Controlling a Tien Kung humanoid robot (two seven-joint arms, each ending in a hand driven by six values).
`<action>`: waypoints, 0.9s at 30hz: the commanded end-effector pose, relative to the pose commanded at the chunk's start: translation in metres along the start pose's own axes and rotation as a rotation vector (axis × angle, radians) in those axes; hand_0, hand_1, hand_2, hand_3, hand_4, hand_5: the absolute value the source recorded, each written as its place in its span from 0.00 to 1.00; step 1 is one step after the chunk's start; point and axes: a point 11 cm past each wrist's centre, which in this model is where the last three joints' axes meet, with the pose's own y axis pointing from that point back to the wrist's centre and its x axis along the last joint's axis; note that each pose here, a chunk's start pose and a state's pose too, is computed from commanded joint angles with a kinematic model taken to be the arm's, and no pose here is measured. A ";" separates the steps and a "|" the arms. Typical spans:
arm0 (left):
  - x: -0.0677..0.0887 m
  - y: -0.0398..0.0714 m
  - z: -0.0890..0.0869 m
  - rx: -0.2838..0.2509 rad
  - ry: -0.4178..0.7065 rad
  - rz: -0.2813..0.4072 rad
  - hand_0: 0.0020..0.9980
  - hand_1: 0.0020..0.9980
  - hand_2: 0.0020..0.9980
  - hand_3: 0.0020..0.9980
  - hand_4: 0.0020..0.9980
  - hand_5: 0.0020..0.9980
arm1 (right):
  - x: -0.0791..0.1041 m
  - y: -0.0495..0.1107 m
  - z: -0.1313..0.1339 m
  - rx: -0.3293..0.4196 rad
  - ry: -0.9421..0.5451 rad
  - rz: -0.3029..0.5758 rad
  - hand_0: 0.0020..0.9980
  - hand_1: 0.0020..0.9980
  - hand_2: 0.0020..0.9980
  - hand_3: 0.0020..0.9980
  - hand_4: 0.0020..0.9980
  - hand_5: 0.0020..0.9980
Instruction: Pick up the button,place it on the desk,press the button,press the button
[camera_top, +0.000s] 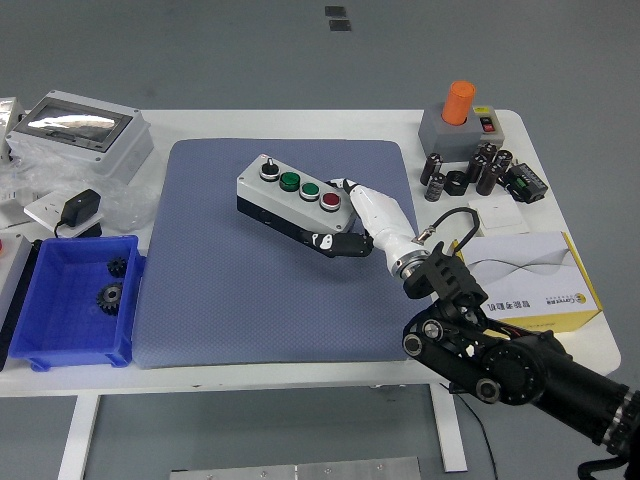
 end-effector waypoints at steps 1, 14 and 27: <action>0.000 0.000 0.000 -0.001 0.000 0.000 0.69 0.66 0.65 0.78 0.65 0.76 | 0.000 0.001 0.000 0.015 -0.002 -0.001 0.12 0.31 0.41 0.46 0.20 0.00; -0.001 0.000 0.000 0.000 0.001 0.001 0.69 0.66 0.65 0.78 0.65 0.79 | -0.037 0.041 -0.034 0.320 0.123 -0.158 0.13 0.31 0.40 0.45 0.14 0.00; -0.003 0.000 0.001 -0.002 -0.002 -0.003 0.69 0.66 0.65 0.78 0.66 0.81 | -0.049 0.030 -0.009 0.268 0.194 -0.141 0.14 0.31 0.40 0.46 0.11 0.00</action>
